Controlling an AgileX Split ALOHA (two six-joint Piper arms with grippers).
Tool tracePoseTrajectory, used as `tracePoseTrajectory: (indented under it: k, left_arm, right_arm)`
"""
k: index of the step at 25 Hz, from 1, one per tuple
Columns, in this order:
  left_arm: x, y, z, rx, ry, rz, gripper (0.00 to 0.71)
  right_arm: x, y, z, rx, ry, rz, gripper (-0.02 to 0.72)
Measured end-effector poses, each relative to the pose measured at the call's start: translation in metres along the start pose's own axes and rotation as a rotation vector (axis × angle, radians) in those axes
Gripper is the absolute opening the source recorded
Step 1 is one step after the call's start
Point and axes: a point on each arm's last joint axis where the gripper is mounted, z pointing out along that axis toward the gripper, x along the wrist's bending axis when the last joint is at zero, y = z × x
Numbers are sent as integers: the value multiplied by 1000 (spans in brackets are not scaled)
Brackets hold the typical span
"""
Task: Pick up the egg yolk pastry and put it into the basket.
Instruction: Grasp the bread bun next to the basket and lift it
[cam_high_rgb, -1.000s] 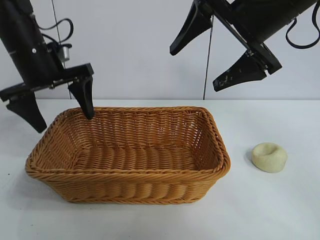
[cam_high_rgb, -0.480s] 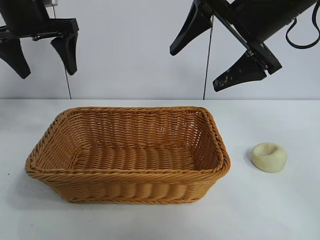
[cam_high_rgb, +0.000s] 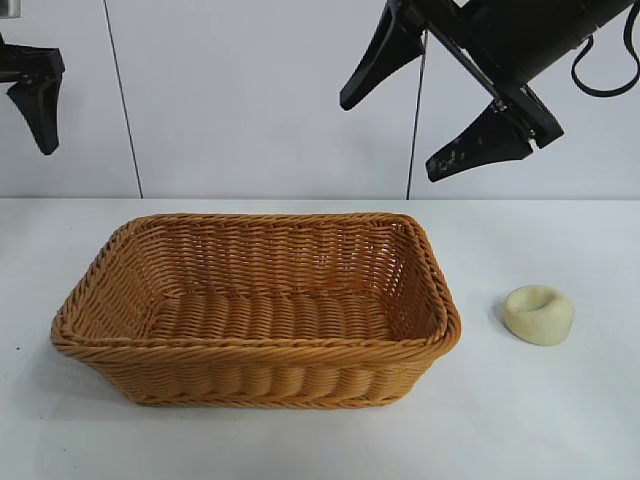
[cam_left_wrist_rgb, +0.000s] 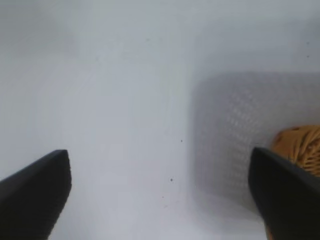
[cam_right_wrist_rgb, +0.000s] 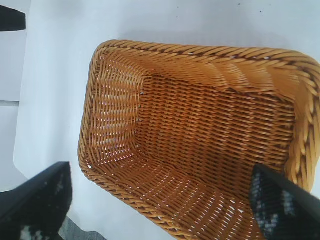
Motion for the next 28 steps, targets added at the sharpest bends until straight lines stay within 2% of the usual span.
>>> tracePoseTrajectory:
  k: [8, 12, 15, 16, 17, 22, 28]
  left_arm:
    - [-2, -96, -57, -63, -2, 22, 692]
    - [-1, -155, -73, -112, -4, 27, 692]
    - [0, -198, -71, -132, -5, 28, 692]
    - [0, -198, -71, -132, -5, 28, 692]
    - [1, -212, -70, -157, -5, 29, 692]
    - [4, -278, -59, -368, -5, 38, 692]
    - [6, -319, -56, -544, -4, 58, 692]
  right_arm:
    - [0, 0, 0, 0, 0, 0, 687]
    - [0, 0, 0, 0, 0, 0, 687]
    - [0, 0, 0, 0, 0, 0, 687]
    - [0, 0, 0, 0, 0, 0, 687]
    - [0, 0, 0, 0, 0, 0, 687]
    - [0, 0, 0, -1, 0, 0, 687]
    - [0, 0, 0, -1, 0, 0, 687]
